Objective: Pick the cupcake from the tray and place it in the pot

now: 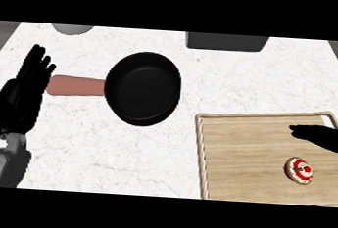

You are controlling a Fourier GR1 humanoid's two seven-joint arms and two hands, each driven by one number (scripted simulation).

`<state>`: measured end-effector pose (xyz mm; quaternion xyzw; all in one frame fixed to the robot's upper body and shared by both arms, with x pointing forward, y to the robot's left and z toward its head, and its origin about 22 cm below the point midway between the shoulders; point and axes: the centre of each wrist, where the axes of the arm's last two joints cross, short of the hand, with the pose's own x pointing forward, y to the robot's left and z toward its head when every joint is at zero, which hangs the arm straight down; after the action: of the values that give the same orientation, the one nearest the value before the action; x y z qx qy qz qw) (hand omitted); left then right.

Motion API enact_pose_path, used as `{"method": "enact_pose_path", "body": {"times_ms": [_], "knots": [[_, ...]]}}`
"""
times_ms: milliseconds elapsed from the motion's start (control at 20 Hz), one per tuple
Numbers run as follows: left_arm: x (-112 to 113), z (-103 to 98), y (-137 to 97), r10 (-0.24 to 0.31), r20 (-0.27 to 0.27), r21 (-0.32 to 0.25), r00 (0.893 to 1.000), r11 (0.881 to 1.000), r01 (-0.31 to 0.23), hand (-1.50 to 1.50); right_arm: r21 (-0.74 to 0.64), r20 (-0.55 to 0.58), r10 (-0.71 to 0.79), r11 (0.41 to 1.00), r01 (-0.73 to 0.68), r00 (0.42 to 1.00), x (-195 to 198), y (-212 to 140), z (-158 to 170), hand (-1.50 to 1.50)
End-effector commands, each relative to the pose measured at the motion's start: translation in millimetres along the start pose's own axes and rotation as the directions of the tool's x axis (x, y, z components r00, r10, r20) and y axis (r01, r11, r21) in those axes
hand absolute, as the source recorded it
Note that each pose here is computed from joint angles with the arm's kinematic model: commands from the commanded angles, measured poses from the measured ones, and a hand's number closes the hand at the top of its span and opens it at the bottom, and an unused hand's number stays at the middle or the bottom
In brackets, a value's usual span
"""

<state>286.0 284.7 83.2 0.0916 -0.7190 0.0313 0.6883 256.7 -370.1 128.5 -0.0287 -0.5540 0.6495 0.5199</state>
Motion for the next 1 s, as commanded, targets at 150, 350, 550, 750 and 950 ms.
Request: {"method": "enact_pose_path", "body": {"times_ms": [150,350,550,750,950], "knots": [[1.2,-4.7,-3.8,0.001,0.003,0.018,1.0,1.0,-0.001,0.0,0.0,-0.118,0.056,0.998,-0.056,0.991,-13.6,24.1,-4.7,-1.5],[16.4,-5.8,-1.1,0.01,-0.009,-0.001,1.0,1.0,-0.01,0.0,0.002,-0.12,0.065,0.998,-0.065,0.991,1.2,16.3,-12.3,-1.5],[-10.9,16.7,-14.5,0.001,0.007,0.007,1.0,1.0,-0.001,0.0,0.007,-0.098,0.048,0.999,-0.048,0.994,-19.3,39.3,-29.1,-1.5],[-2.3,12.1,0.7,-0.009,0.002,-0.003,1.0,1.0,0.009,0.0,0.022,-0.119,0.072,0.997,-0.07,0.99,-8.7,44.7,-6.7,-1.5],[0.1,-6.9,-4.4,0.005,-0.002,-0.012,1.0,1.0,-0.005,0.0,0.01,-0.136,0.078,0.997,-0.077,0.988,-25.5,50.9,-23.9,-1.5]]}}
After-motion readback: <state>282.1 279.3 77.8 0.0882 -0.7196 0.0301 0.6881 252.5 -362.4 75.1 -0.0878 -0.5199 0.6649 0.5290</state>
